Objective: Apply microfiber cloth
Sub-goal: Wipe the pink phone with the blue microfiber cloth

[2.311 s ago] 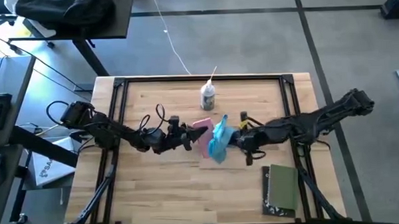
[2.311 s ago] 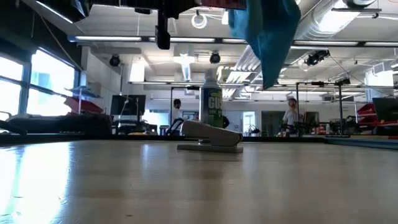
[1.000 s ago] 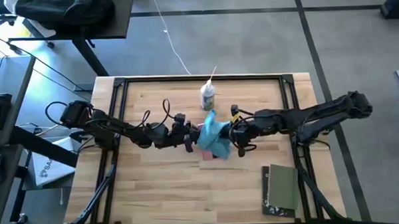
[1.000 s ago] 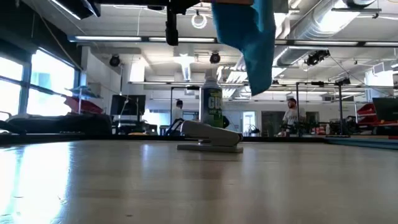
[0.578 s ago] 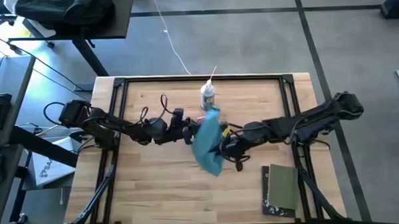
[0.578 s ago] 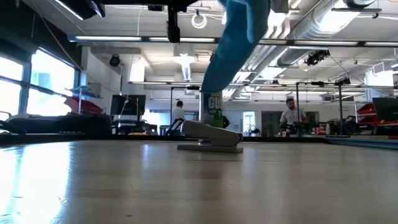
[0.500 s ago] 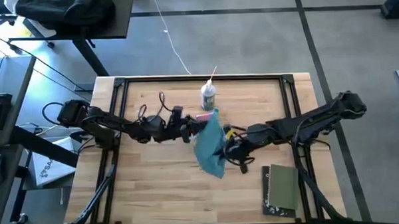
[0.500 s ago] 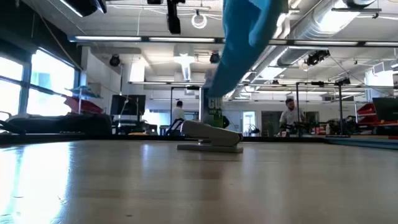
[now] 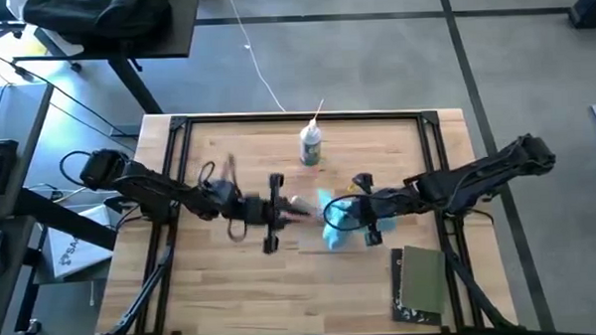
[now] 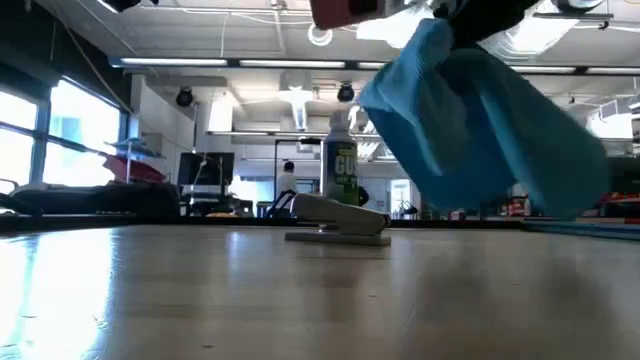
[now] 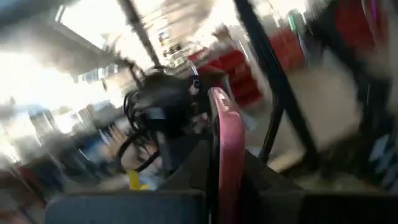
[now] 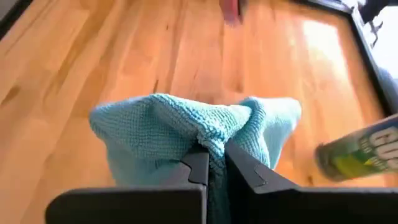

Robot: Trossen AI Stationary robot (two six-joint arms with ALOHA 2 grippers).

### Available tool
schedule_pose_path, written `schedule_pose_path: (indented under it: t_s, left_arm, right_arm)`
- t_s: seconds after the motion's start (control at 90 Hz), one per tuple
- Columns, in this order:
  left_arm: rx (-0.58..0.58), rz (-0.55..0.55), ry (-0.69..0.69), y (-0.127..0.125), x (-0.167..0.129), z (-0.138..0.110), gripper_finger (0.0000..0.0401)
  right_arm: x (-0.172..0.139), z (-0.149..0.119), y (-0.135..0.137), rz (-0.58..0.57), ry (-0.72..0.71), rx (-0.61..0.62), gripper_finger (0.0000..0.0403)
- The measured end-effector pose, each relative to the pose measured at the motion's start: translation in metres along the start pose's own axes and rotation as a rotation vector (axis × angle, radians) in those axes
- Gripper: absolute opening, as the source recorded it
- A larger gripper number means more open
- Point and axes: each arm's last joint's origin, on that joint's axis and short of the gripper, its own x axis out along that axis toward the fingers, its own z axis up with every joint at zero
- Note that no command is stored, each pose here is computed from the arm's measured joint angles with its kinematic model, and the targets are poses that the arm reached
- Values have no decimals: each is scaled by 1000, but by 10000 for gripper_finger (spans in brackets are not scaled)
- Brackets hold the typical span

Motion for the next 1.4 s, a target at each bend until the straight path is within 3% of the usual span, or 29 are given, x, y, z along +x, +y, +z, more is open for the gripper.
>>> schedule_pose_path:
  t_s: [0.122,0.378,0.556,0.711,0.811,0.989,1.122,1.4]
  left_arm:
    - [256,-38,18,-15,4,-5,5]
    - [479,-67,131,-26,23,-18,5]
    - [723,-139,276,-37,46,-32,5]
    - [1012,-177,347,-47,54,-44,5]
    - [1134,-186,375,-47,56,-50,5]
    - [1216,-201,371,-47,56,-51,5]
    - [1224,-216,364,-46,58,-50,5]
    - [1232,-282,335,-49,58,-52,5]
  right_arm:
    - [-19,3,-19,-96,-62,-18,0]
    - [-41,16,-54,-204,-269,-44,0]
    - [-19,20,-55,-8,-318,-39,0]
    - [2,16,-45,199,-267,6,0]
    - [4,15,-37,294,-248,47,0]
    - [1,16,-25,356,-237,70,0]
    - [10,17,-24,241,-215,62,0]
    - [39,24,-23,146,-272,-56,0]
